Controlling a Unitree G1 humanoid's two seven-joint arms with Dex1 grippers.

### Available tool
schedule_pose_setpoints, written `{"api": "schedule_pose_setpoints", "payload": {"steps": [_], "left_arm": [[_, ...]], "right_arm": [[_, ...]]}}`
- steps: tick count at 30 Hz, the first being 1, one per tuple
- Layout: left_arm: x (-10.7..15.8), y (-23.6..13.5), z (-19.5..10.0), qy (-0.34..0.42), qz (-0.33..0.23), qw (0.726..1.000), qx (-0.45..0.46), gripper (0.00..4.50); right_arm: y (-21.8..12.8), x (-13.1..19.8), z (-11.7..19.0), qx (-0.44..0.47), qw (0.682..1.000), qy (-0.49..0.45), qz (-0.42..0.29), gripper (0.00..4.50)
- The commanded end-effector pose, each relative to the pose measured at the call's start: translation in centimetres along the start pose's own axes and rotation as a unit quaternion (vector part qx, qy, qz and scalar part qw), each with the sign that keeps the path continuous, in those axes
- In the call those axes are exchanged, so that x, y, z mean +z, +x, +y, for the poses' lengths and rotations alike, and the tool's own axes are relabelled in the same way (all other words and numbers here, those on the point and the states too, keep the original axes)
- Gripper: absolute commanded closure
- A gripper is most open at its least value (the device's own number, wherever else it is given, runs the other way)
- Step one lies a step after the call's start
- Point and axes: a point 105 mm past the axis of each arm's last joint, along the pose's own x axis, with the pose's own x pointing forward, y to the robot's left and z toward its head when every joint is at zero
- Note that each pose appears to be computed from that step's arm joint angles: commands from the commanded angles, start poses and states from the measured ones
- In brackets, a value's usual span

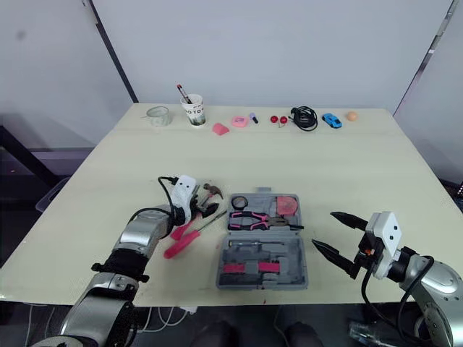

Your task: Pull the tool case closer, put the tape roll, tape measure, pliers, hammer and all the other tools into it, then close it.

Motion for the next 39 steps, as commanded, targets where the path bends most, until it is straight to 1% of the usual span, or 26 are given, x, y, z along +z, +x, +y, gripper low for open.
{"api": "schedule_pose_setpoints", "payload": {"steps": [1, 10, 14, 15, 16, 18, 19, 23, 24, 30, 39], "left_arm": [[0.6, 0.5, -0.3, 0.016, -0.007, 1.0, -0.008, 0.0], [0.5, 1.0, -0.2, 0.007, -0.007, 1.0, -0.017, 0.0], [0.5, 1.2, -0.7, 0.005, -0.005, 0.999, -0.035, 0.0], [0.5, 1.2, -0.7, 0.003, -0.005, 0.999, -0.036, 0.54], [0.4, 1.3, -0.7, 0.003, -0.004, 0.999, -0.035, 0.82], [0.4, 1.4, -0.6, 0.003, -0.003, 0.999, -0.034, 1.85], [0.4, 1.5, -0.6, 0.002, -0.003, 0.999, -0.033, 2.22], [0.5, 1.6, -0.5, 0.0, -0.004, 0.999, -0.033, 4.27], [0.5, 1.6, -0.5, 0.0, -0.004, 0.999, -0.033, 4.46], [0.1, 1.4, -0.1, 0.014, 0.0, 0.999, -0.037, 4.46], [1.0, -0.4, 2.1, 0.026, -0.02, 0.999, -0.025, 4.46]], "right_arm": [[0.2, 1.1, 0.4, 0.014, 1.0, -0.018, -0.015, 0.09], [0.5, 1.7, 1.1, 0.037, 0.999, -0.011, -0.014, 0.09], [0.7, 1.8, 1.1, 0.033, 0.999, -0.012, -0.016, 0.09], [0.8, 1.8, 1.1, 0.033, 0.999, -0.012, -0.016, 0.0], [0.7, 1.8, 1.2, 0.033, 0.999, -0.012, -0.016, 0.0], [0.7, 1.8, 1.2, 0.032, 0.999, -0.011, -0.015, 0.0], [0.6, 1.8, 1.2, 0.031, 0.999, -0.012, -0.014, 0.0], [0.5, 1.8, 1.1, 0.029, 0.999, -0.013, -0.012, 0.0], [0.5, 1.8, 1.1, 0.028, 0.999, -0.013, -0.012, 0.0], [0.7, 1.7, 1.4, 0.034, 0.999, -0.003, -0.016, 0.0], [1.0, 2.1, 1.5, 0.052, 0.998, -0.004, -0.021, 0.0]]}}
